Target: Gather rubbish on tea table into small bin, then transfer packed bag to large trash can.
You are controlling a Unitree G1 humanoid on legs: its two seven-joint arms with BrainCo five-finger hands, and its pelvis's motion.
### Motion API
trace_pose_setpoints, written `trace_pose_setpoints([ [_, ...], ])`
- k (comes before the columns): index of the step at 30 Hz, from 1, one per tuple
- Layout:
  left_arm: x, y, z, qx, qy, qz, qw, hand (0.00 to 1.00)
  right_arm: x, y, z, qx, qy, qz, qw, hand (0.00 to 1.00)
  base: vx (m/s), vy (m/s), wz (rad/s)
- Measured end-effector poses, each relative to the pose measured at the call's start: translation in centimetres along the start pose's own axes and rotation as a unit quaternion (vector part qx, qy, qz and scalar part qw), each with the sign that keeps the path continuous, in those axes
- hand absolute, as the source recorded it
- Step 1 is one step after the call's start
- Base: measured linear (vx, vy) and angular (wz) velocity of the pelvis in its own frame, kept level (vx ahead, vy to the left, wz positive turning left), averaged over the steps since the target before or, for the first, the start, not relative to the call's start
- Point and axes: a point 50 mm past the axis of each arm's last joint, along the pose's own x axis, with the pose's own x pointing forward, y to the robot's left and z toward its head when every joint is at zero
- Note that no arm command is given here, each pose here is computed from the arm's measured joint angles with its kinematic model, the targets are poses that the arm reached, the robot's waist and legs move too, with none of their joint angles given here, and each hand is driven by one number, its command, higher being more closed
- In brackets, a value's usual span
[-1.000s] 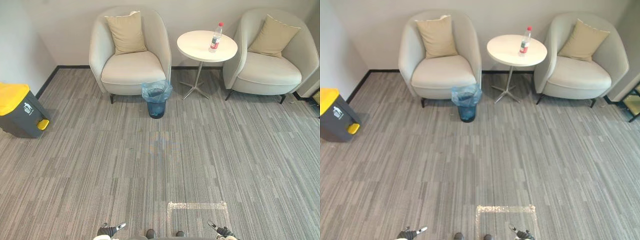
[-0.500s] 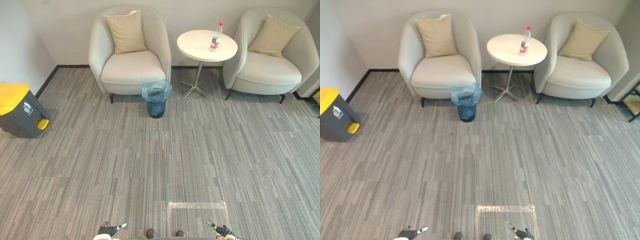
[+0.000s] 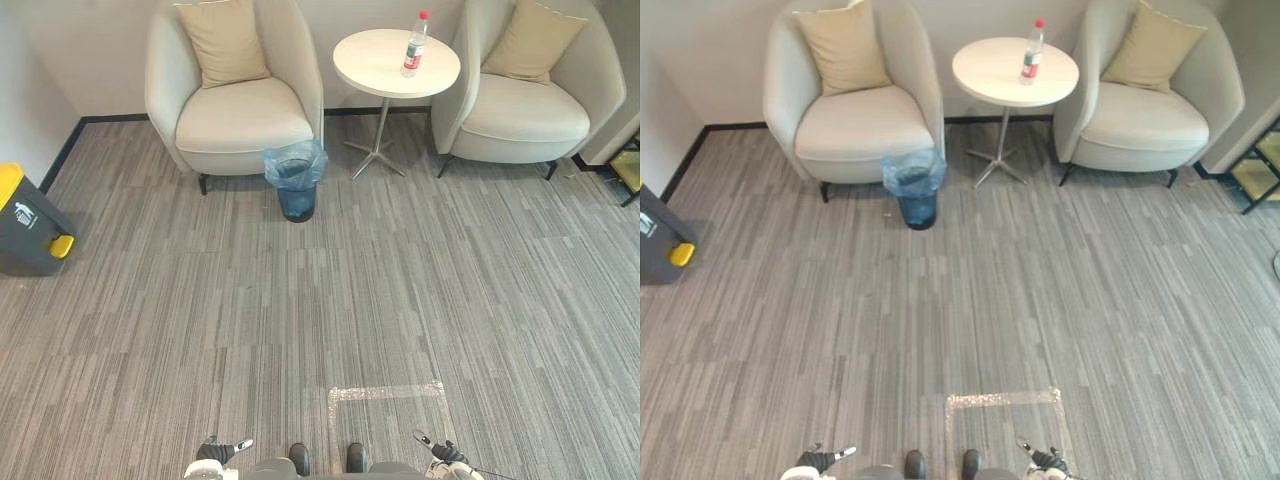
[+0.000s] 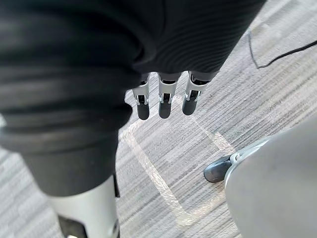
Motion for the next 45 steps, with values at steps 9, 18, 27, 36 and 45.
trace_pose_setpoints([
  [9,-0.3,-0.1,-0.8,-0.031,0.013,0.012,0.999,0.0,-0.2,-1.1,-0.5,0.005,0.006,-0.021,1.0,0.0,0.27,0.161,-0.68],
  [18,-0.3,-2.2,0.6,-0.052,0.0,-0.015,0.999,0.0,-0.4,-0.2,1.3,-0.025,-0.043,0.006,0.999,0.0,0.41,0.099,-0.3],
  [27,-0.9,-4.9,-0.2,-0.06,0.025,-0.043,0.997,0.0,-0.3,0.1,2.7,-0.065,-0.076,0.013,0.995,0.0,0.5,-0.178,-0.06],
  [36,-0.7,-3.7,1.9,-0.109,-0.023,-0.025,0.993,0.0,0.1,-0.4,1.3,-0.095,-0.03,-0.014,0.995,0.0,0.39,-0.086,-0.01],
  [45,-0.3,-2.5,1.6,-0.084,-0.018,-0.014,0.996,0.0,-0.1,0.8,0.2,-0.133,-0.013,0.008,0.991,0.0,0.52,0.148,-0.36],
])
